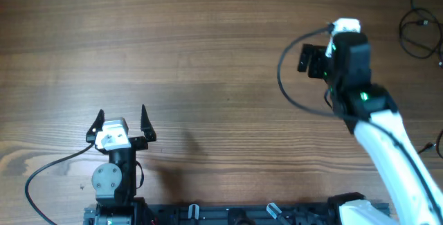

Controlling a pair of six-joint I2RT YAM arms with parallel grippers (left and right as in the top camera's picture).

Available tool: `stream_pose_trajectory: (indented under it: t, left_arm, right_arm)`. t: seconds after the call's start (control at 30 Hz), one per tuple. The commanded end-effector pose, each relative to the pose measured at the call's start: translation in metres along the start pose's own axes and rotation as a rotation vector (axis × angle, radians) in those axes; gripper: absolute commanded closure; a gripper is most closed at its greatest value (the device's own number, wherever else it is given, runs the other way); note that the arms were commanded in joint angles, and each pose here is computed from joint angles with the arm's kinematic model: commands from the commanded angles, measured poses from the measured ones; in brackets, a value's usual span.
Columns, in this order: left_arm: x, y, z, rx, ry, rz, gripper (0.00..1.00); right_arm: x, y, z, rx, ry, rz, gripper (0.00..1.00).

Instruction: Untangle cables

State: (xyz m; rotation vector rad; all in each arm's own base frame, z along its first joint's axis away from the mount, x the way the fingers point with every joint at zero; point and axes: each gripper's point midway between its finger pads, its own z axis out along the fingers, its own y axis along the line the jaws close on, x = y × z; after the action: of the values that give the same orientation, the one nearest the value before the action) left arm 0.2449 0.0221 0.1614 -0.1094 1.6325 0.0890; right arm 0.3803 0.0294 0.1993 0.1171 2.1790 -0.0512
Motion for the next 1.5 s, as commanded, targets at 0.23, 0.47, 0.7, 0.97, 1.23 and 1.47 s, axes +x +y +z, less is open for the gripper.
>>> stream_pose_trajectory:
  t: [0.23, 0.47, 0.7, 0.97, 1.23, 1.47]
  left_arm:
    - [0.002, 0.003, 0.000, -0.015, -0.002, 0.019, 0.00]
    - [0.002, 0.003, 0.000, -0.015, -0.002, 0.019, 0.00]
    - [0.002, 0.003, 0.000, -0.015, -0.002, 0.019, 0.00]
    - [0.002, 0.003, 0.000, -0.015, -0.002, 0.019, 0.00]
    - [0.002, 0.003, 0.000, -0.015, -0.002, 0.019, 0.00]
    - [0.002, 0.003, 0.000, -0.015, -0.002, 0.019, 0.00]
  right_arm:
    - [0.061, -0.024, -0.035, -0.002, -0.141, 0.027, 0.00]
    - [0.054, -0.020, -0.058, -0.112, -0.329, 0.071, 0.00]
    - [0.084, -0.031, -0.071, -0.164, -0.450, 0.097, 0.00]
    - [0.075, -0.042, -0.089, -0.144, -0.559, 0.111, 0.00]
    - [0.087, -0.048, -0.099, -0.124, -0.556, 0.117, 0.00]
    - [0.095, -0.049, -0.097, -0.122, -0.543, 0.118, 0.00]
